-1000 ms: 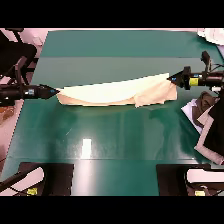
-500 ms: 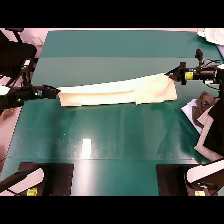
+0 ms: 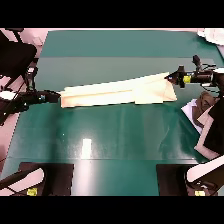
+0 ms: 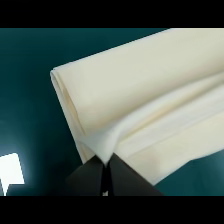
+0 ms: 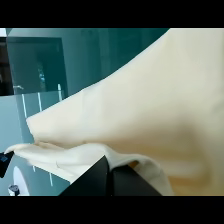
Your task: Fold the shirts.
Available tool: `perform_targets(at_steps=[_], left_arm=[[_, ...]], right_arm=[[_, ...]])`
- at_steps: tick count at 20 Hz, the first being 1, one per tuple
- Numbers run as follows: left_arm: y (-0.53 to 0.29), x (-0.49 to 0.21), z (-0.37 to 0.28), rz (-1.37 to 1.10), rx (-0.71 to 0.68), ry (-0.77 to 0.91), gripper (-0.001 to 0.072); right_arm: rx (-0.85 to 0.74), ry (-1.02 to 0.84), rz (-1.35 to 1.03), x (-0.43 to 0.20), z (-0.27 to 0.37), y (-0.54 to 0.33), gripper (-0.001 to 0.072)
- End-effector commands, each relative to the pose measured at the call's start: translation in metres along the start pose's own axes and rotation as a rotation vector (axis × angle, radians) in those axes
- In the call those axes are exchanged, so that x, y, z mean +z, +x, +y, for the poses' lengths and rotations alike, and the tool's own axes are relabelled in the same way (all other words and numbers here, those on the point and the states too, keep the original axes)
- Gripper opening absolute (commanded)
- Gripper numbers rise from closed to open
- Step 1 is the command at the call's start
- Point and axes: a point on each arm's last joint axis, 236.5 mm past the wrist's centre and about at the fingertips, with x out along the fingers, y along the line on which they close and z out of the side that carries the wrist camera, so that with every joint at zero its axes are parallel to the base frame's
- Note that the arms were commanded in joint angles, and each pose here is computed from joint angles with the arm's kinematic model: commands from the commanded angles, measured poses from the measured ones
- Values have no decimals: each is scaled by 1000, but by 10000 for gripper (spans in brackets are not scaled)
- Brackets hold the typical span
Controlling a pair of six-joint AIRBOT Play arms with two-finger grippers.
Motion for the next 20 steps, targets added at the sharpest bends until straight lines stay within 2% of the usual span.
perform_targets(at_steps=[1, 12, 13, 14, 15, 17, 18, 19, 20], left_arm=[[15, 3, 1, -39, -26, -35, 20], [30, 8, 11, -90, -22, -25, 22], [30, 8, 11, -90, -23, -15, 93], [30, 8, 11, -91, -21, -16, 285], [30, 8, 11, -91, -21, -16, 319], [29, 13, 11, -99, -21, -11, 321], [28, 18, 11, -108, -20, -5, 390], [26, 26, 12, -121, -19, 4, 644], [24, 33, 11, -129, -20, 25, 712]], right_arm=[[-14, -6, -30, 8, -5, 1, 24], [-38, -43, -87, 21, -11, 0, 32], [-38, -43, -87, 21, -10, 0, 148], [-36, -42, -87, 21, -10, 0, 304], [-33, -43, -85, 21, -9, 0, 357], [-32, -46, -83, 20, -8, -1, 369], [-33, -50, -88, 21, -6, -2, 374], [-38, -56, -108, 25, -4, -7, 387], [-42, -71, -131, 30, -2, -14, 387]])
